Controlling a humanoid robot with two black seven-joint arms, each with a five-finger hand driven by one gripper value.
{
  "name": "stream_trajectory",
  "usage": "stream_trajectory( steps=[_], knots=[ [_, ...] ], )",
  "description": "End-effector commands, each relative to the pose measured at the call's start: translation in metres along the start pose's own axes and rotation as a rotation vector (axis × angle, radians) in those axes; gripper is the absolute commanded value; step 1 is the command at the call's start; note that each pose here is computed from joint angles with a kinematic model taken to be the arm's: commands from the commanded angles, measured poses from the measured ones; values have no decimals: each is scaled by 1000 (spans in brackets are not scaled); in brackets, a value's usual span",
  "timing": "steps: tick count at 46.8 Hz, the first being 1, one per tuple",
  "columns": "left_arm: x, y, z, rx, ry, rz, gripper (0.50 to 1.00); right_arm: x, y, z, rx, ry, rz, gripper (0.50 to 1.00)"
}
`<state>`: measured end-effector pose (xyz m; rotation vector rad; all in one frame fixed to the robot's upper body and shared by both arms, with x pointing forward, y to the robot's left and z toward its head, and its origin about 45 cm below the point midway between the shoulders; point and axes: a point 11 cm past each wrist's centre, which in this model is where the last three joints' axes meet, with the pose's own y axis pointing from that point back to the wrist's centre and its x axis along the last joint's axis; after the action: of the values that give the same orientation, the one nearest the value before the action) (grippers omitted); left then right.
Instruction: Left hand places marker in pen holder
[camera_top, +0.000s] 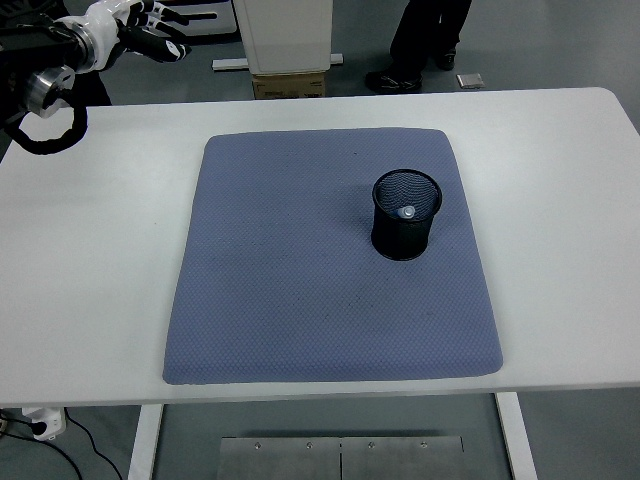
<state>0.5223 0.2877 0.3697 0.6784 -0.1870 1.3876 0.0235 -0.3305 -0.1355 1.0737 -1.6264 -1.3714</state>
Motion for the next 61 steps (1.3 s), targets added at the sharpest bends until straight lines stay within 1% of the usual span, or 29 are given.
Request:
stream_trajectory(
  steps=[1, 6, 12, 17, 21, 22, 24, 27, 29, 32, 40, 42, 53, 61],
  knots=[
    [1, -3, -3, -5, 30, 8, 719, 0, 0, 0, 0, 0, 1, 1000],
    [-1, -6, -6, -11, 74, 8, 725, 0, 0, 0, 1, 0, 1, 1000],
    [1, -9, -8, -18, 103, 19, 751, 0, 0, 0, 0, 0, 1, 1000],
    [1, -10, -8, -24, 128, 23, 763, 0, 0, 0, 0, 0, 0, 1000],
    [1, -11, -7, -31, 150, 25, 806, 0, 0, 0, 0, 0, 0, 1000],
    [1, -11, -7, -32, 155, 25, 809, 0, 0, 0, 1, 0, 1, 1000],
    [0, -11, -9, -31, 167, 23, 839, 0, 0, 0, 1, 0, 0, 1000],
    [-1, -12, -8, -36, 183, 23, 868, 0, 0, 0, 0, 0, 0, 1000],
    [1, -12, -10, -36, 196, 28, 912, 0, 0, 0, 0, 0, 0, 1000],
    [9, -12, -17, -33, 231, 44, 956, 0, 0, 0, 1, 0, 0, 1000],
    [8, -14, -25, -57, 332, 50, 959, 0, 0, 0, 1, 0, 1, 1000],
    [7, -14, -27, -64, 343, 51, 968, 0, 0, 0, 0, 0, 0, 1000],
    [-1, -16, -43, -143, 398, 64, 968, 0, 0, 0, 1, 0, -2, 1000],
    [-8, -17, -58, -186, 487, 71, 974, 0, 0, 0, 1, 0, 1, 1000]
  ],
)
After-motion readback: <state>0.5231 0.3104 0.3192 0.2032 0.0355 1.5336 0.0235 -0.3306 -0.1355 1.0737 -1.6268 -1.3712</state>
